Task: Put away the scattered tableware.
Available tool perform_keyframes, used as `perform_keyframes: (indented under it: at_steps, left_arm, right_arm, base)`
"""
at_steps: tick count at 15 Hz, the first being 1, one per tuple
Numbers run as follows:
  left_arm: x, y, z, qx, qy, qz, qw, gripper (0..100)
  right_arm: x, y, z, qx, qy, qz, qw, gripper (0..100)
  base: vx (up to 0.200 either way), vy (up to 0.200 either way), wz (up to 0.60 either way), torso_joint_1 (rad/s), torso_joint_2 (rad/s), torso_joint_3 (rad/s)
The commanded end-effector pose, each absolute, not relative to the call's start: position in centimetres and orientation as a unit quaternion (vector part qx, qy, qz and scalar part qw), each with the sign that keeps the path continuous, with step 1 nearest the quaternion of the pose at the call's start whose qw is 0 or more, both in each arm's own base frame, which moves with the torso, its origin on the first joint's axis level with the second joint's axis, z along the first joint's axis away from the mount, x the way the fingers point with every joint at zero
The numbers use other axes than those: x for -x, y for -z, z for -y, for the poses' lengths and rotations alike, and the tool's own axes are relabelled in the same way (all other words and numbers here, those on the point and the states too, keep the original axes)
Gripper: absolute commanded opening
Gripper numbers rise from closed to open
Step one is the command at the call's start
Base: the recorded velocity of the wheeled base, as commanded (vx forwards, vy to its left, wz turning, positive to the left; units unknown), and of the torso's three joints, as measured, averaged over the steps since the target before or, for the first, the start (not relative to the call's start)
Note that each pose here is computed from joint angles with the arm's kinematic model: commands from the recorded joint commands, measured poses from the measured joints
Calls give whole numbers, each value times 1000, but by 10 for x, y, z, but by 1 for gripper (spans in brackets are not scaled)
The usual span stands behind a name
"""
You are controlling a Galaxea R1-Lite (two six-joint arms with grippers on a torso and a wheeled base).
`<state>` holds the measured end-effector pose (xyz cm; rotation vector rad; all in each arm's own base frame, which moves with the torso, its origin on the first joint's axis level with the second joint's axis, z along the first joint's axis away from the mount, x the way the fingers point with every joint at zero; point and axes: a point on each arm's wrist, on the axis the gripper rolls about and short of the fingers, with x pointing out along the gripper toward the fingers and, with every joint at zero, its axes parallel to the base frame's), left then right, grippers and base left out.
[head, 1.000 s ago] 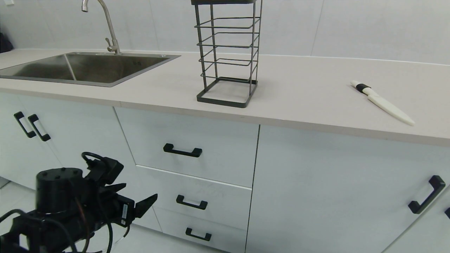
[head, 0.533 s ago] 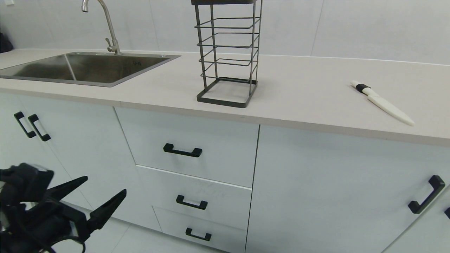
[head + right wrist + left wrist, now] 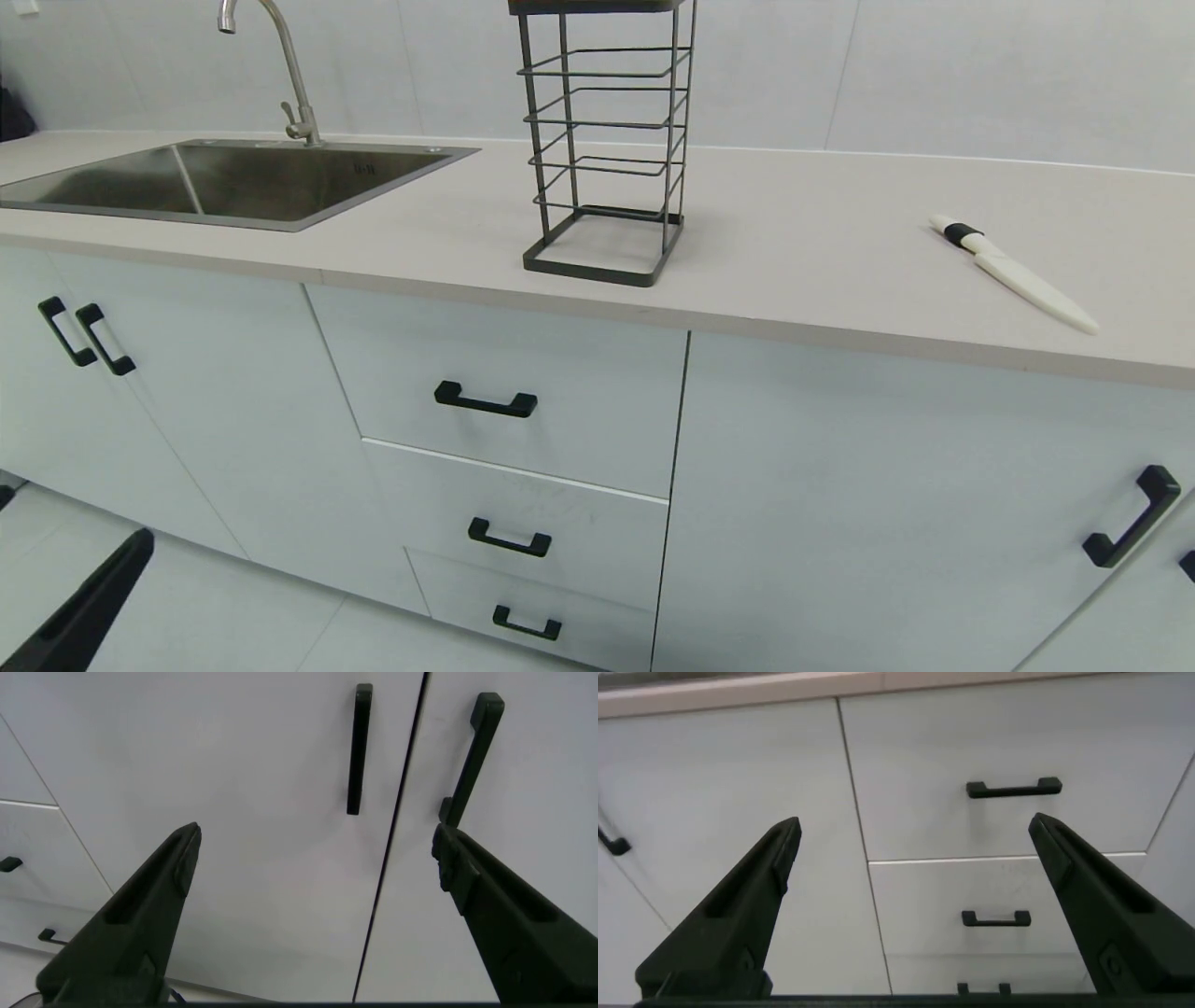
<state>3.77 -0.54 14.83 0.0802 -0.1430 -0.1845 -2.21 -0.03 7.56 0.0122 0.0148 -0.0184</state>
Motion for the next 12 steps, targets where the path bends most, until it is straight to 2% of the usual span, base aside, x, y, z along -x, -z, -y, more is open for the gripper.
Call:
perform_keyframes:
  at_steps: [1,6,9,12]
  left_arm:
    - [-21,-148,4,-40,84,116,989,100]
    - [-9,-140,4,-31,94,124,987,100]
    - [12,-127,4,-33,99,140,985,100]
    - [23,-106,4,-33,98,126,987,100]
  right_arm:
    - [22,-76,0,-6,9,-8,1000,100]
    - [22,-76,0,-6,9,-8,1000,100]
    - [22,-76,0,-6,9,-8,1000,100]
    - [22,-76,0,-6,9,-8,1000,100]
  base:
    - [0,0,0,0,0,0]
    - [0,0,0,0,0,0]
    - [0,0,0,0,0,0]
    - [0,0,0,0,0,0]
